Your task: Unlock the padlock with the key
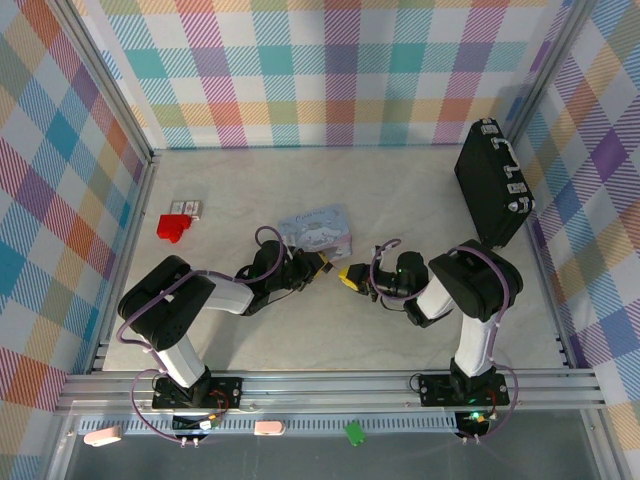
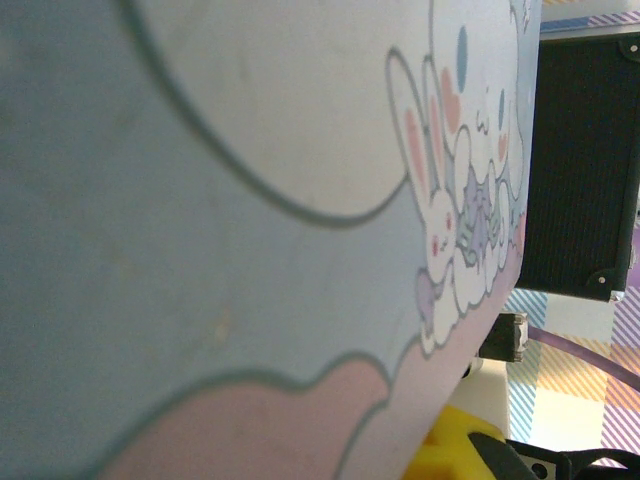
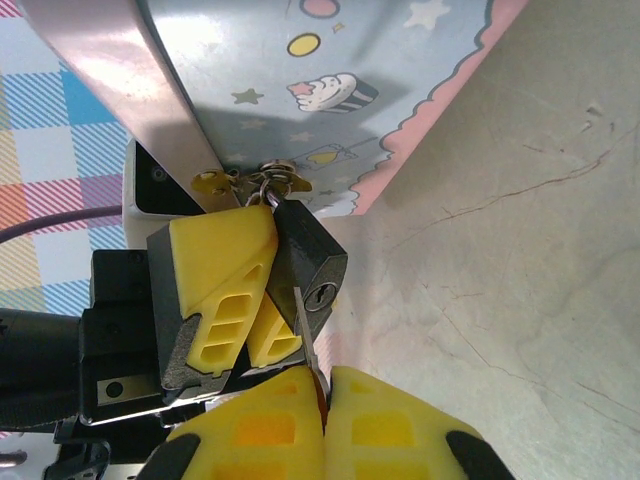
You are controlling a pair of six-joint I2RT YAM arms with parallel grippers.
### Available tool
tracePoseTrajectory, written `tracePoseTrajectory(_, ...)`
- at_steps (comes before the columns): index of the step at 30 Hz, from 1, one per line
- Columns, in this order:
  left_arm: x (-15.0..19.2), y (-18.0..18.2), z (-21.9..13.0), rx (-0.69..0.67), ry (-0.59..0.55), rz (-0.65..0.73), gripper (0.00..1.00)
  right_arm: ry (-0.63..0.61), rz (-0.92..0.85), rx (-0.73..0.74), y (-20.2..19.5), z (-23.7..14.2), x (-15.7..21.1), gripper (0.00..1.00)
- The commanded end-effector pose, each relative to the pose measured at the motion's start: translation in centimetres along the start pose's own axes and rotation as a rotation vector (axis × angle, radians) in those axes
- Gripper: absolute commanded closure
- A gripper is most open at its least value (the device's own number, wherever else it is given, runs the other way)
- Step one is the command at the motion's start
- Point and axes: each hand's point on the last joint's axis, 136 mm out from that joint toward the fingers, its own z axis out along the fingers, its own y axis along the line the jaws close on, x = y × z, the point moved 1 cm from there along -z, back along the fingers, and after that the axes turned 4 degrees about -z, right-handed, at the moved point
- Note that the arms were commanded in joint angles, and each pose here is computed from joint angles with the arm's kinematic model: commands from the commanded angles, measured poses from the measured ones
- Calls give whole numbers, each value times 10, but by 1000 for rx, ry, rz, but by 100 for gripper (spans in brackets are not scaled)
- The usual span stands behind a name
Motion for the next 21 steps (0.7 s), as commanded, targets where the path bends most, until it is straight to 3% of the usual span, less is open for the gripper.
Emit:
tracePoseTrajectory(1, 0, -13, -5, 50, 12, -41, 100, 19, -49, -47, 11, 3, -1, 100)
tracePoseTrajectory(21, 0, -17, -8, 77, 12, -65, 100, 32, -43, -43, 7, 7, -1, 100)
